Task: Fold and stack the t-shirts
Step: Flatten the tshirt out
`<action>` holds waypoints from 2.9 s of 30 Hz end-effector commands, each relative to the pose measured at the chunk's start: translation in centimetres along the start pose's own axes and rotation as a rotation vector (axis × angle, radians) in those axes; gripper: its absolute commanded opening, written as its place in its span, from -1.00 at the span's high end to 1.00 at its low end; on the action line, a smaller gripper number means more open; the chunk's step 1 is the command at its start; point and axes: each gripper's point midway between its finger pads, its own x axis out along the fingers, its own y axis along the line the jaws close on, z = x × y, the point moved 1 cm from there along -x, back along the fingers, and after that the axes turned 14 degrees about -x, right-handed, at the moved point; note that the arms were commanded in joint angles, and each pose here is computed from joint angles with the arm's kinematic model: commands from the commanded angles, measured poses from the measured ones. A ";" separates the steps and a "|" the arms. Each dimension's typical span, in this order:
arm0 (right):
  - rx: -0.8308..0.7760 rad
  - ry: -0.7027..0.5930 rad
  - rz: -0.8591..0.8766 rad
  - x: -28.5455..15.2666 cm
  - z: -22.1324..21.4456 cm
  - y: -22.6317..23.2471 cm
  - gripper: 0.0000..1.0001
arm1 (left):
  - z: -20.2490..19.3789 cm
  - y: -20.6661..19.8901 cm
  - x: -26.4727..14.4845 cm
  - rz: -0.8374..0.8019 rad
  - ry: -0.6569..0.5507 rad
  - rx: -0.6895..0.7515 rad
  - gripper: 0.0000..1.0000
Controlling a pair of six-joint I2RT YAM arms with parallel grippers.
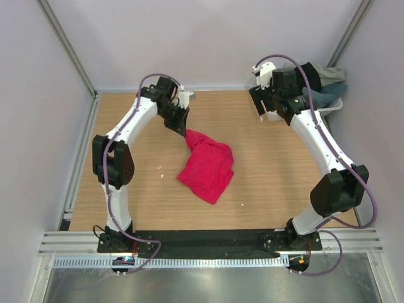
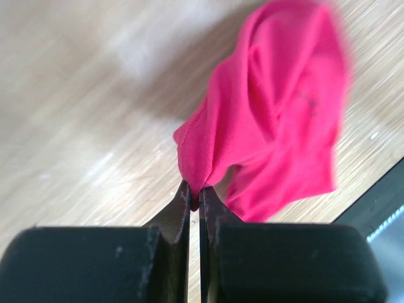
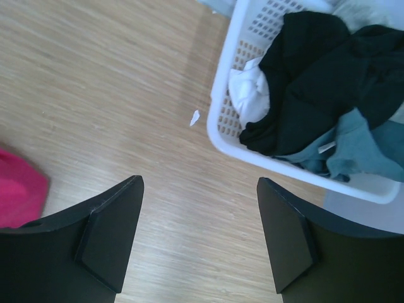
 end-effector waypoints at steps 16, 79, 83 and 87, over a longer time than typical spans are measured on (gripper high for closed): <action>0.100 -0.314 -0.128 -12.2 4.9 -3.5 -0.56 | 4.3 -15.5 -26.7 -0.038 -0.717 0.537 1.00; 0.142 0.443 0.914 0.3 -13.6 19.8 -0.37 | -0.3 6.5 3.7 0.220 0.004 -0.025 -0.57; 0.152 0.489 0.980 -0.1 -14.5 20.8 -0.33 | -0.8 7.0 4.4 0.222 0.029 -0.039 -0.54; 0.157 0.486 1.046 -0.4 -14.5 21.6 -0.30 | -1.3 7.4 5.0 0.230 0.051 -0.049 -0.54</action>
